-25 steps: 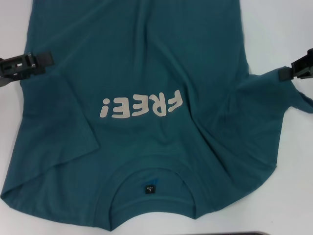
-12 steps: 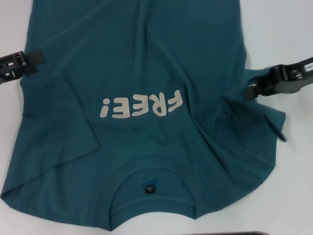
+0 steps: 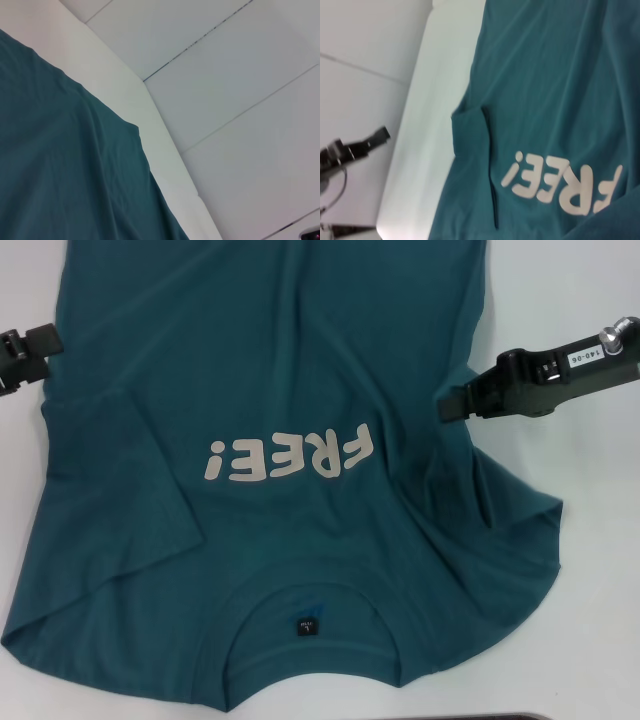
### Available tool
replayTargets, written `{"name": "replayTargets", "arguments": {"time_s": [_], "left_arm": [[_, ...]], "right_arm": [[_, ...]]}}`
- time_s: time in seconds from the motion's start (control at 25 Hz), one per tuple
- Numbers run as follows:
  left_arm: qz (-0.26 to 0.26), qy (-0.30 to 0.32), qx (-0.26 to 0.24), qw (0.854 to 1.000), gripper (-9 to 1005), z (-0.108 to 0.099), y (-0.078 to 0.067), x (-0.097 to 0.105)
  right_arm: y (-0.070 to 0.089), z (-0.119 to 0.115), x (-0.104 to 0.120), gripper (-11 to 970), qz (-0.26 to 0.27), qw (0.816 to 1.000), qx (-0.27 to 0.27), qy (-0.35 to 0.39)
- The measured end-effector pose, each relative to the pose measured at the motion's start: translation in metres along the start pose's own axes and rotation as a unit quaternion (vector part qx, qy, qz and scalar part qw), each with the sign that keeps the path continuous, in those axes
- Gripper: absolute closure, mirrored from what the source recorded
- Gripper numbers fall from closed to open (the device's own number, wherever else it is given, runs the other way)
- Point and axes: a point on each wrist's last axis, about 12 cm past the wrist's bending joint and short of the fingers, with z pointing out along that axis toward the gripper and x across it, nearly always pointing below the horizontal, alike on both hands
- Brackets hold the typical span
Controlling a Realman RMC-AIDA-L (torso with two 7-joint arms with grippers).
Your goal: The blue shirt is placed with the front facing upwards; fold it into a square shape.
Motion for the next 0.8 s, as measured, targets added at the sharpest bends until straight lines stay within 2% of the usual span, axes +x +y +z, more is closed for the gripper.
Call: {"name": "replayTargets", "arguments": {"time_s": [0.4, 0.8], "left_arm": [[-0.006, -0.016, -0.004, 1.000, 92, -0.002, 0.001, -0.002], [-0.013, -0.027, -0.019, 0.999, 92, -0.003, 0.006, -0.002]], "right_arm": [[-0.024, 0.010, 0.009, 938, 0.065, 0.997, 0.012, -0.050], [-0.025, 0.013, 0.011, 936, 0.077, 0.994, -0.005, -0.072]]}}
